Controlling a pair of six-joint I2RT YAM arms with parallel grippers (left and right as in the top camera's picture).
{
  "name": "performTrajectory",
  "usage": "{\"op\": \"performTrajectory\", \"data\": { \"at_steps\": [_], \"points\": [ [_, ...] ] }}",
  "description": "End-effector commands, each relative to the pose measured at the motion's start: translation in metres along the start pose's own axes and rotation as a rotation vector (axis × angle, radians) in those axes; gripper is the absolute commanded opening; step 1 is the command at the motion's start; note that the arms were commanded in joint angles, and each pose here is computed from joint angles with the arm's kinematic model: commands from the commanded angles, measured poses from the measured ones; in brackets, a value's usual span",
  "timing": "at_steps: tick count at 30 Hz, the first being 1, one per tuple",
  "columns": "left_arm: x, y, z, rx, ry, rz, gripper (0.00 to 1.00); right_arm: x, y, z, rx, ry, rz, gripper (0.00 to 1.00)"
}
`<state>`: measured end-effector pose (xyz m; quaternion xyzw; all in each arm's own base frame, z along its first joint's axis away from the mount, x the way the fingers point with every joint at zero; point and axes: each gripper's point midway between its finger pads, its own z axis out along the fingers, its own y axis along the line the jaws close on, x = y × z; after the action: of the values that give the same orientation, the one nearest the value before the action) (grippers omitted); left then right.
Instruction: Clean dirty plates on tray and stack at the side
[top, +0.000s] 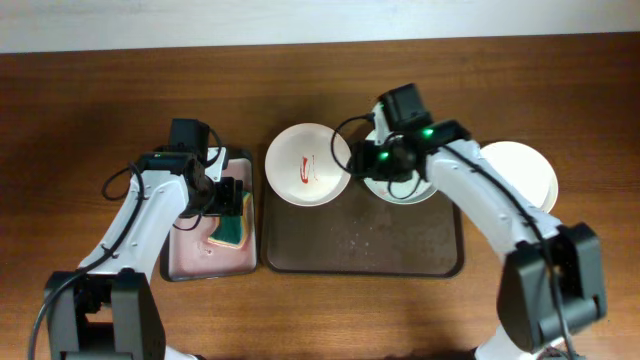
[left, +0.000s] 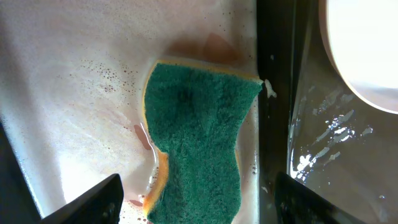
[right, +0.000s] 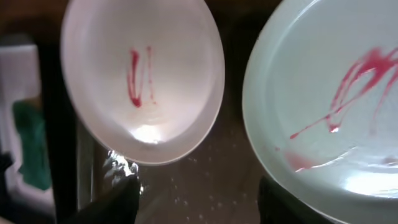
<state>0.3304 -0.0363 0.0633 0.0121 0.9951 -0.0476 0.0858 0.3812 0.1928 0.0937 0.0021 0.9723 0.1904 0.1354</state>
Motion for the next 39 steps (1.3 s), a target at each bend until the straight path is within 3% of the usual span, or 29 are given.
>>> {"op": "performTrajectory", "data": {
  "at_steps": [1, 4, 6, 8, 10, 13, 17, 20, 24, 25, 31, 33, 39],
  "points": [
    [-0.007, -0.001, -0.009, 0.005, -0.033, 0.004, 0.75, 0.005, 0.001, 0.036, 0.064, 0.019, 0.092, 0.55],
    [-0.006, -0.001, -0.009, 0.005, -0.030, 0.004, 0.75, 0.015, 0.005, 0.063, 0.072, 0.053, 0.127, 0.42],
    [-0.006, -0.001, -0.009, 0.005, -0.030, 0.004, 0.75, 0.018, 0.005, 0.072, 0.078, 0.058, 0.146, 0.40],
    [-0.006, -0.001, -0.009, 0.005, -0.030, 0.004, 0.75, 0.023, -0.001, 0.082, 0.101, 0.075, 0.157, 0.30],
    [-0.006, -0.001, -0.009, 0.005, -0.030, 0.004, 0.75, 0.031, -0.005, 0.083, 0.121, 0.109, 0.164, 0.13],
    [-0.007, -0.001, -0.009, 0.005, -0.031, 0.004, 0.75, 0.064, -0.010, 0.075, 0.139, 0.252, 0.198, 0.05],
    [-0.007, -0.001, -0.009, 0.005, -0.032, 0.004, 0.75, 0.119, -0.016, 0.052, 0.185, 0.495, 0.262, 0.04],
    [-0.007, -0.001, -0.009, 0.005, -0.032, 0.004, 0.75, 0.137, -0.024, 0.039, 0.238, 0.577, 0.283, 0.05],
    [-0.006, -0.001, -0.009, 0.005, -0.031, 0.004, 0.75, 0.116, -0.029, 0.048, 0.200, 0.501, 0.183, 0.22],
    [-0.006, -0.001, -0.009, 0.005, -0.030, 0.004, 0.75, 0.107, -0.031, 0.050, 0.178, 0.474, 0.163, 0.22],
    [-0.006, -0.001, -0.009, 0.005, -0.030, 0.004, 0.75, 0.076, -0.052, 0.057, 0.211, 0.353, 0.095, 0.21],
    [-0.006, -0.001, -0.009, 0.005, -0.030, 0.004, 0.75, 0.081, -0.052, 0.056, 0.210, 0.373, 0.074, 0.04],
    [-0.006, -0.001, -0.009, 0.005, -0.030, 0.004, 0.75, 0.095, -0.036, 0.057, 0.184, 0.418, 0.058, 0.04]
  ]
}}
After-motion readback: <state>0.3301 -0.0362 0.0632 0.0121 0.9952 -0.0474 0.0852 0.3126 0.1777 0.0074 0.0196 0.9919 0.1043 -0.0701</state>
